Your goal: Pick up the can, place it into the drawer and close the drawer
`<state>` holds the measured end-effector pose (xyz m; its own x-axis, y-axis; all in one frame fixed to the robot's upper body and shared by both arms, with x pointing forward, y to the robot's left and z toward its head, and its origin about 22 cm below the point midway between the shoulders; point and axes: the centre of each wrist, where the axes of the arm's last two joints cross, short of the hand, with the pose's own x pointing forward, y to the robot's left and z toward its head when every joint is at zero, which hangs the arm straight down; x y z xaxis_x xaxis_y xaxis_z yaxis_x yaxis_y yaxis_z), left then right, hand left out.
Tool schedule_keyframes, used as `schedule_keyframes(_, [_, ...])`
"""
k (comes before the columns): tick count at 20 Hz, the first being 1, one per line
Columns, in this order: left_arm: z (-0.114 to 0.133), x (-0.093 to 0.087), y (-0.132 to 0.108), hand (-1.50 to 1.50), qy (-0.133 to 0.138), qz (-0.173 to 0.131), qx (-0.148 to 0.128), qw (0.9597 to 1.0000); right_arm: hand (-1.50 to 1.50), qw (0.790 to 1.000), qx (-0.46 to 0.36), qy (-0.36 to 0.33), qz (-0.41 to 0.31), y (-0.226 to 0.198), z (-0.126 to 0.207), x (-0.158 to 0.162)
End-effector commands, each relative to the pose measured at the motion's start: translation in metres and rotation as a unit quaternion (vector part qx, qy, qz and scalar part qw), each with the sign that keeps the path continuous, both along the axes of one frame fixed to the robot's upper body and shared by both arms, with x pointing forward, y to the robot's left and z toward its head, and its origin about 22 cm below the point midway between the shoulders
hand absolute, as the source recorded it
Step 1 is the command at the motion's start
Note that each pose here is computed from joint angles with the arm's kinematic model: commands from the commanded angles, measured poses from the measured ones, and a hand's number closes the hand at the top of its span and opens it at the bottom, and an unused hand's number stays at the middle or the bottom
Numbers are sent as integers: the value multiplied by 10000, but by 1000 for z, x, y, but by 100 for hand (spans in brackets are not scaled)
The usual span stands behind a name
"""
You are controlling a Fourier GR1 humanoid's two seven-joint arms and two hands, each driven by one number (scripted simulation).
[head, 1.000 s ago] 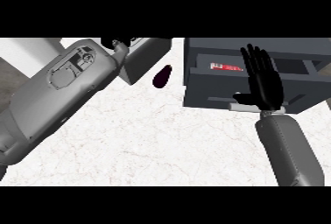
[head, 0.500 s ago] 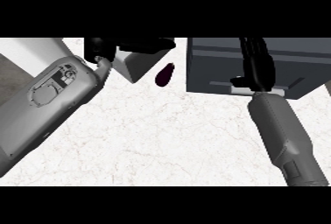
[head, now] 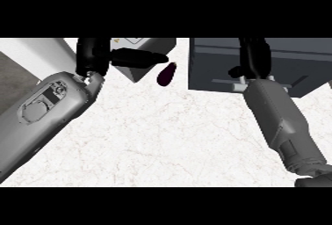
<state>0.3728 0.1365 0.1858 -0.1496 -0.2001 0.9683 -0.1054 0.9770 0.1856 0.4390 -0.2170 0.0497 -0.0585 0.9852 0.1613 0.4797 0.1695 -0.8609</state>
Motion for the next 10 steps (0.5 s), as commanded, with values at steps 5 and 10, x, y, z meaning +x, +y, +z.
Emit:
schedule_keyframes(5, [-16,-18,8,-150,-21,-26,38,10000,-150,9998,156,34,76,11,38,21])
schedule_keyframes(10, [-8,-12,19,-150,-25,3,15,10000,-150,9987,256,80,427,24,46,25])
